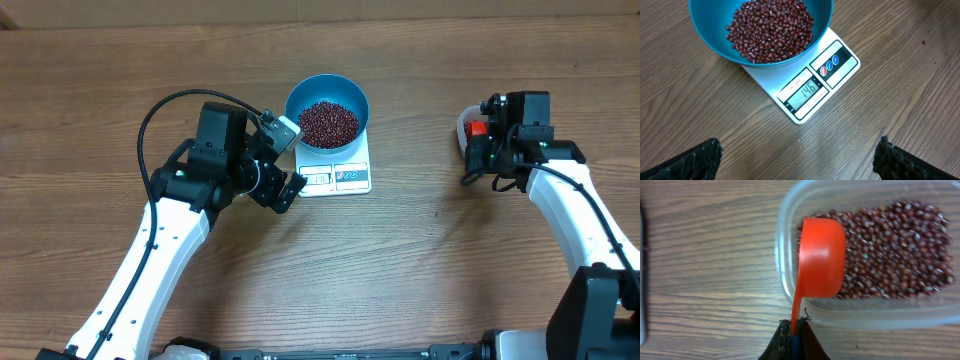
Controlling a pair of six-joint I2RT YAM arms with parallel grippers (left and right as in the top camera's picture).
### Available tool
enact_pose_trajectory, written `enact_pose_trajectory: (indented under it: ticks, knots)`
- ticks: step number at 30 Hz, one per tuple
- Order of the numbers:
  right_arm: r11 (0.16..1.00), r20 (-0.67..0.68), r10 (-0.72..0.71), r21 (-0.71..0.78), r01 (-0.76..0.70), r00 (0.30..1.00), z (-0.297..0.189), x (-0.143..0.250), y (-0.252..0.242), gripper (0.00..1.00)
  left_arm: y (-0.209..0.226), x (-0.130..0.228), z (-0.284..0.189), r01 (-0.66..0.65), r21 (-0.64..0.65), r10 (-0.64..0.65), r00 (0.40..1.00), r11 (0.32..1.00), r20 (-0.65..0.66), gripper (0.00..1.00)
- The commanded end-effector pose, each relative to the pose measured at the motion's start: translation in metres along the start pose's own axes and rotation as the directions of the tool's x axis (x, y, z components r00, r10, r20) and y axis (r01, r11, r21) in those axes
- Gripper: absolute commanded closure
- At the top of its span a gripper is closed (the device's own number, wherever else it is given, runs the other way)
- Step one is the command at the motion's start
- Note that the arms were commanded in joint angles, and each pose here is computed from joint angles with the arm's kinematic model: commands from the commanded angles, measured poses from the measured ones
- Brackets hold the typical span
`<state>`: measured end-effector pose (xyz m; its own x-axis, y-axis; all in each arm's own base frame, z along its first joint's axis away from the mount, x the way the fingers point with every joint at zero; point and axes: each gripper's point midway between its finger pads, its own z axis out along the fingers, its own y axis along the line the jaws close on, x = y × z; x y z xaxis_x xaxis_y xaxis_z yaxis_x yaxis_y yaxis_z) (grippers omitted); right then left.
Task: Scoop item into bowl and weigh 150g on scale
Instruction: 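Dip the red scoop into the bean tub and scoop beans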
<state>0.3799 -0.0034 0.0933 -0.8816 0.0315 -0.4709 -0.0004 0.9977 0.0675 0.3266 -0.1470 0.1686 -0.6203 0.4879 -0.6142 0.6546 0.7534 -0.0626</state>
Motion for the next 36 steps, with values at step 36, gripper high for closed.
enact_pose_trajectory:
  ticks: [36]
  knots:
    - [0.881, 0.067, 0.316, -0.392, -0.266, 0.946, -0.029, -0.016, -0.039, 0.96, -0.006, -0.003, -0.004, -0.029, 0.017, 0.029, 0.999, 0.999, 0.018, 0.0]
